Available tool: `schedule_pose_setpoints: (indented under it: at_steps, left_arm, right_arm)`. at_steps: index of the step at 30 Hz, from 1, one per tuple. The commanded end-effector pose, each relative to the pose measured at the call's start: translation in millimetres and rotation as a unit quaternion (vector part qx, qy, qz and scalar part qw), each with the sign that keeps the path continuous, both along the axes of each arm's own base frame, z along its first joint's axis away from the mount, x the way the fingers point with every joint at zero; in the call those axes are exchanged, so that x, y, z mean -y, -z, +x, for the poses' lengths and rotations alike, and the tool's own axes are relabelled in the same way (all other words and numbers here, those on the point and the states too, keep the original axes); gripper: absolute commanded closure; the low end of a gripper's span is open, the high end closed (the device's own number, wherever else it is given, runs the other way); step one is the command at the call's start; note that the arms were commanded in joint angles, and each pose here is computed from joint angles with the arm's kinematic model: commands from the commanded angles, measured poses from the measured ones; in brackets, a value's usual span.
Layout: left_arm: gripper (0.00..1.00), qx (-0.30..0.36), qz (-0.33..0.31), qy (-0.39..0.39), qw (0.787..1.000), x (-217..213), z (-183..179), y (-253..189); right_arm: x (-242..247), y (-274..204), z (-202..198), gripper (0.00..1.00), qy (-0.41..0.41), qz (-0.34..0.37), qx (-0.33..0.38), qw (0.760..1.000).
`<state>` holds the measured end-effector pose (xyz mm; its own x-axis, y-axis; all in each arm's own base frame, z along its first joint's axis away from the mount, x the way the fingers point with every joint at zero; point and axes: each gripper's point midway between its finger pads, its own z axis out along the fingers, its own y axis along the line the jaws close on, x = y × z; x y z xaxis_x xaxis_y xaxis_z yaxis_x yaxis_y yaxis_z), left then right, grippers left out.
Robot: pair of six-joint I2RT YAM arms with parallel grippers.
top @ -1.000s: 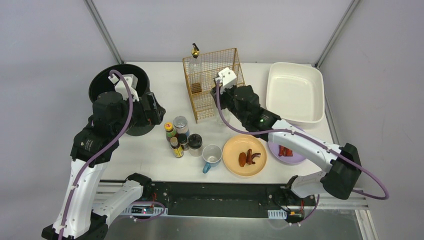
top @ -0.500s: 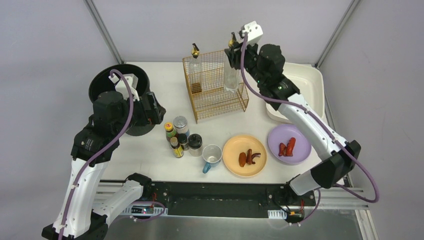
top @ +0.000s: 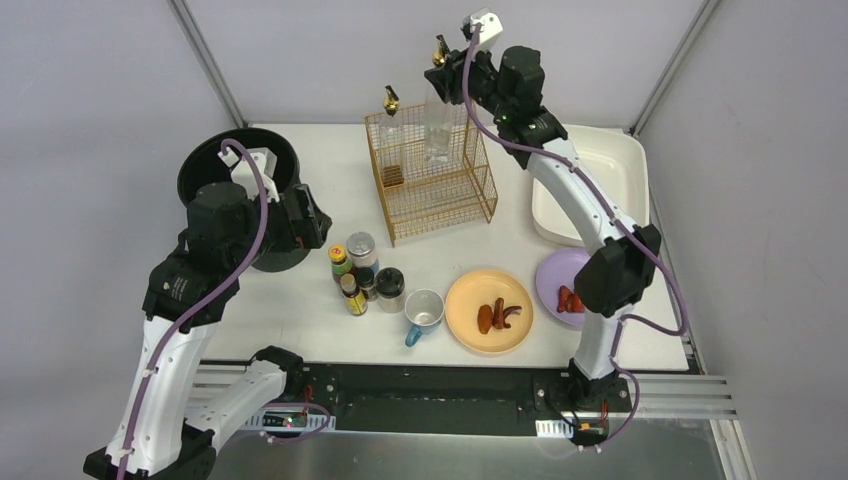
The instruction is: Clear the kitchen counter
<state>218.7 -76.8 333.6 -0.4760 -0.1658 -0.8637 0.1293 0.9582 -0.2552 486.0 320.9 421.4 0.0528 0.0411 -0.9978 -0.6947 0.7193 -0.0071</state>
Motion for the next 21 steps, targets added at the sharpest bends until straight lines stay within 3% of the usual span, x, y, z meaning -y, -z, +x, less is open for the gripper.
schedule_pose_setpoints:
  at_steps: [1,13,21]
  left_arm:
    - [0.00,0.013,0.008,-0.006,1.000,-2.7,6.7,-2.3]
    - [0.00,0.007,0.014,-0.002,1.000,-1.5,9.9,2.8]
    - [0.00,0.003,0.017,0.002,1.000,-0.2,11.4,5.4]
  right_arm:
    - [4.4,-121.6,-23.8,1.00,-0.046,0.097,0.138,0.985]
    - [-1.7,-140.9,-15.2,1.00,-0.057,0.110,0.155,0.980]
    - [-10.5,-126.1,3.7,1.00,-0.073,0.112,0.177,0.975]
